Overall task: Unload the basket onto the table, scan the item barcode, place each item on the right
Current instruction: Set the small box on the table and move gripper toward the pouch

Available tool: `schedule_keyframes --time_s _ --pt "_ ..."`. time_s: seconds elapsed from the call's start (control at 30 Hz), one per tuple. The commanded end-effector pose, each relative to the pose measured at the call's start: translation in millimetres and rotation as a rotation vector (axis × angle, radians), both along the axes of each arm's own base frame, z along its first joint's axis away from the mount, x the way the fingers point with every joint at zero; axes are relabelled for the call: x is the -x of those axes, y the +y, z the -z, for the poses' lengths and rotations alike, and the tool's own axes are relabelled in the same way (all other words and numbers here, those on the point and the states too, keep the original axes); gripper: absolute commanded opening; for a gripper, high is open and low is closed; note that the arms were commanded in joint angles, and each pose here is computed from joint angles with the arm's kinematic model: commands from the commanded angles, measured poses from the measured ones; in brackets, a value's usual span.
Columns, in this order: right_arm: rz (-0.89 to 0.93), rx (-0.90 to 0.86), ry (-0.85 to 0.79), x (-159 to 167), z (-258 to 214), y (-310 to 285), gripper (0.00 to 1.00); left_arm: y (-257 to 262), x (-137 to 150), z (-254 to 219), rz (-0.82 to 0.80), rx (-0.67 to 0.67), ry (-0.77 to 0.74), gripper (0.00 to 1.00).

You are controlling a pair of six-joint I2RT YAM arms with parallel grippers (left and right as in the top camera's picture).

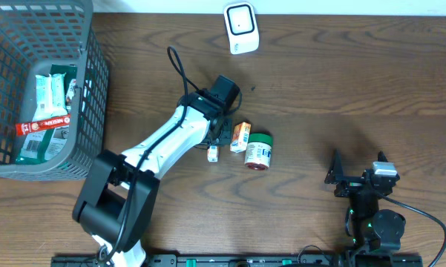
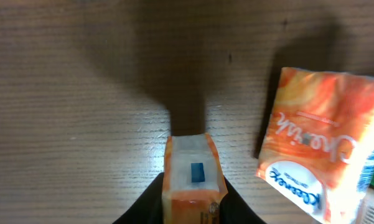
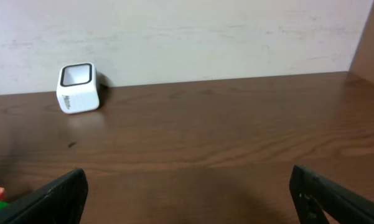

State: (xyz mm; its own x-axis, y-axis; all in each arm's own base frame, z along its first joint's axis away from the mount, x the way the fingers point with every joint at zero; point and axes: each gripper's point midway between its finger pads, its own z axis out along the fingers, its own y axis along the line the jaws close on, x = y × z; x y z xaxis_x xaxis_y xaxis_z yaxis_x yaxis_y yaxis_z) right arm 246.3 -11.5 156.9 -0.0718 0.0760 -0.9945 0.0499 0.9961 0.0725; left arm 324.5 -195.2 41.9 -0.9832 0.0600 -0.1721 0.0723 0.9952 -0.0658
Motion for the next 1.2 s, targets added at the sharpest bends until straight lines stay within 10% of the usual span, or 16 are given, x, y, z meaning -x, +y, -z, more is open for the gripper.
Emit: schedule_keyframes --time_s 0.0,0.2,0.7,0.8,0.9,1.17 --pt "0.01 -0.013 -0.001 0 0 -2 0.99 4 3 12 0.0 -0.034 0.02 0.28" --pt "0.01 -0.013 -0.001 0 0 -2 0.99 2 1 12 0.0 -0.031 0.013 0.56" --pt "0.01 -0.013 -0.001 0 0 -2 0.99 -4 -29 -63 -0.002 0.029 -0.199 0.66" --pt "0.01 -0.013 -0.001 0 0 -2 0.99 -11 -25 -77 -0.014 0.074 -0.217 0.55" --pt "0.01 -0.013 -0.001 0 0 -2 0.99 -28 -18 -79 0.022 0.129 -0.202 0.08" --pt "0.01 -0.013 -0.001 0 0 -2 0.99 -70 -11 -63 0.105 0.206 -0.182 0.08"
